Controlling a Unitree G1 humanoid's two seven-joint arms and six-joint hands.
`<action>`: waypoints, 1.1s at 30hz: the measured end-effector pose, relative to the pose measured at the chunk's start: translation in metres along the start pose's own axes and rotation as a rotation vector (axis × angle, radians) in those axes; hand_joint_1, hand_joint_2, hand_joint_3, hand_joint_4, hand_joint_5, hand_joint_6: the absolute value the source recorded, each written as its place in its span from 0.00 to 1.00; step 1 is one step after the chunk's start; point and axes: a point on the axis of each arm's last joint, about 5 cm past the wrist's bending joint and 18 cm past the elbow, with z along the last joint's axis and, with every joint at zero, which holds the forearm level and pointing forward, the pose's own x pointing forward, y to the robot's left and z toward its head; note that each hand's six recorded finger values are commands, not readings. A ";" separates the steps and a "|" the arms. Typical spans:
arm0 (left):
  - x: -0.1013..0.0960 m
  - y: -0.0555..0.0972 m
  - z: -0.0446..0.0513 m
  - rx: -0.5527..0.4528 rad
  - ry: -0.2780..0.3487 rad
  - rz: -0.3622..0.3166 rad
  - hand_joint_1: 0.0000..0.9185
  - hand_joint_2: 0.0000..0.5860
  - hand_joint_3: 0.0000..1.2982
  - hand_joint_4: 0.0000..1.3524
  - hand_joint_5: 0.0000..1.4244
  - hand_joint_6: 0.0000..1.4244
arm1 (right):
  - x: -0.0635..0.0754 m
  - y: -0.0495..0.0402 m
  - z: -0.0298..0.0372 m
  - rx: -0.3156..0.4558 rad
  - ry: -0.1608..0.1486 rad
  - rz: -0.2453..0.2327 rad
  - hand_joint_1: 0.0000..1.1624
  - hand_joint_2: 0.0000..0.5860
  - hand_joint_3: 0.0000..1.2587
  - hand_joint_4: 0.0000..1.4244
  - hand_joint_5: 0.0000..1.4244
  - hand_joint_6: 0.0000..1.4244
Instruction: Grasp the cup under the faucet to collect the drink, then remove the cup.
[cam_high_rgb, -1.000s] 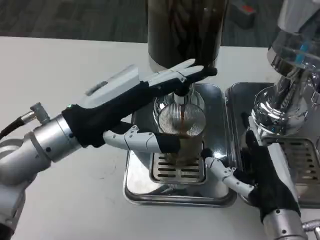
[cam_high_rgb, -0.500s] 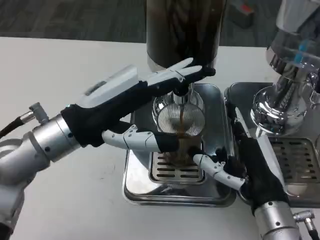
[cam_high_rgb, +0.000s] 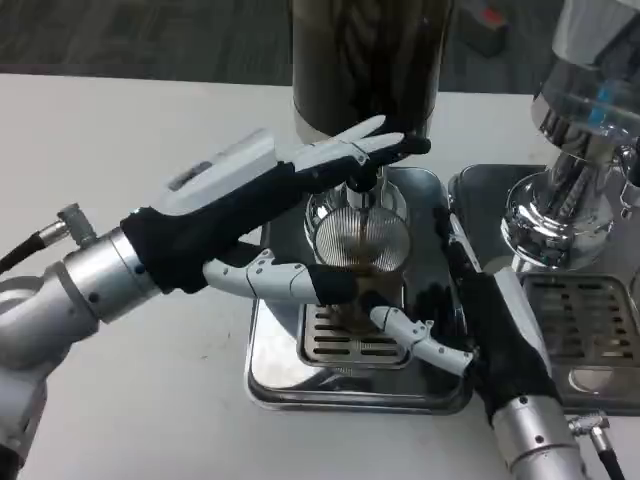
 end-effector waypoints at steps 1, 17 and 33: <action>0.000 0.000 0.0000 0.001 0.000 0.001 0.00 0.13 0.09 0.00 0.08 0.05 | 0.001 -0.0001 0.0003 -0.001 -0.002 0.003 0.62 0.30 0.00 0.00 0.00 0.00; -0.008 0.001 -0.0023 0.016 0.042 0.086 0.00 0.19 0.03 0.00 0.00 0.00 | 0.003 0.0018 0.0017 0.004 -0.011 0.034 0.62 0.30 0.00 0.00 0.00 0.00; -0.072 -0.015 -0.0155 -0.050 0.290 0.396 0.00 0.24 0.02 0.00 0.00 0.00 | 0.003 0.0036 0.0022 0.007 -0.018 0.044 0.63 0.27 0.00 0.00 0.00 0.00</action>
